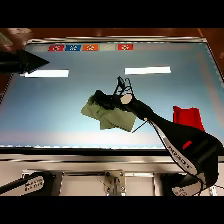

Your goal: Fold the shirts.

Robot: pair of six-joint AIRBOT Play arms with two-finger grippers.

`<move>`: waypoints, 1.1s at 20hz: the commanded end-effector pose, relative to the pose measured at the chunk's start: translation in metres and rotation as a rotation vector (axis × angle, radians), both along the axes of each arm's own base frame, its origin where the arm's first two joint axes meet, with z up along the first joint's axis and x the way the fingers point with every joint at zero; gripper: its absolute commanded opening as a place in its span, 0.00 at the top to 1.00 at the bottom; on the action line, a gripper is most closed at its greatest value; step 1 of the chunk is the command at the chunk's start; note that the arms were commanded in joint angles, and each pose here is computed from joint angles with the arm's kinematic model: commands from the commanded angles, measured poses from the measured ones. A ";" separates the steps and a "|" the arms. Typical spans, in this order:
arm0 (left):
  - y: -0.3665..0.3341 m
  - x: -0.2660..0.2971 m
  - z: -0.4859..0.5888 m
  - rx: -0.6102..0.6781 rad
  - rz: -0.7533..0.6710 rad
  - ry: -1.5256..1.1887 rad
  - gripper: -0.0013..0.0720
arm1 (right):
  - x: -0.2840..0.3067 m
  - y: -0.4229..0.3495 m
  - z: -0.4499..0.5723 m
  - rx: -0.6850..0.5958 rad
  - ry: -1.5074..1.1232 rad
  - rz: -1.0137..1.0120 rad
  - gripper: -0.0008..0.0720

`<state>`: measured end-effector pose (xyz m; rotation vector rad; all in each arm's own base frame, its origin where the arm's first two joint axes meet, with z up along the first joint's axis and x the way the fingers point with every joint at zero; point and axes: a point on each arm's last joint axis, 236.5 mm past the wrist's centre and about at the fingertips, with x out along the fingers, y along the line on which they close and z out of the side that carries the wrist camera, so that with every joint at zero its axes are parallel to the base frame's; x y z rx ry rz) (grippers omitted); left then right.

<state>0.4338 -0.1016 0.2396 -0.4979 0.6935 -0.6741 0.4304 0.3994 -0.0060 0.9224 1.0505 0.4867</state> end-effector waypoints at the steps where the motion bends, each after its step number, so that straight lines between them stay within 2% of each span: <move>1: -0.010 -0.010 -0.009 0.014 -0.040 0.010 0.94 | 0.026 -0.002 0.026 0.065 -0.050 -0.077 0.25; 3: -0.016 -0.011 -0.022 0.010 -0.050 0.033 0.94 | 0.020 -0.023 0.045 0.008 -0.110 0.045 0.25; 5: -0.016 -0.011 -0.032 0.004 -0.046 0.056 0.94 | 0.003 -0.068 0.040 -0.132 -0.095 0.204 0.25; 7: -0.014 -0.011 -0.036 0.009 -0.046 0.061 0.94 | -0.027 -0.149 0.012 -0.342 0.086 0.297 0.25; 8: -0.013 -0.011 -0.037 0.011 -0.045 0.060 0.94 | -0.049 -0.205 -0.006 -0.490 0.228 0.317 0.13; 9: -0.012 -0.011 -0.036 0.011 -0.042 0.059 0.94 | -0.071 -0.252 -0.018 -0.608 0.362 0.324 0.10; 10: -0.011 -0.010 -0.037 0.011 -0.039 0.059 0.94 | -0.094 -0.279 -0.026 -0.653 0.472 0.353 0.10; 13: -0.010 -0.010 -0.037 0.015 -0.041 0.054 0.94 | -0.122 -0.276 -0.058 -0.547 0.553 0.370 0.10; 16: -0.011 -0.011 -0.036 0.013 -0.045 0.058 0.94 | -0.111 -0.235 -0.085 -0.333 0.503 0.235 0.06; 22: -0.012 -0.012 -0.035 0.005 -0.048 0.059 0.94 | -0.070 -0.207 -0.097 -0.141 0.404 0.078 0.07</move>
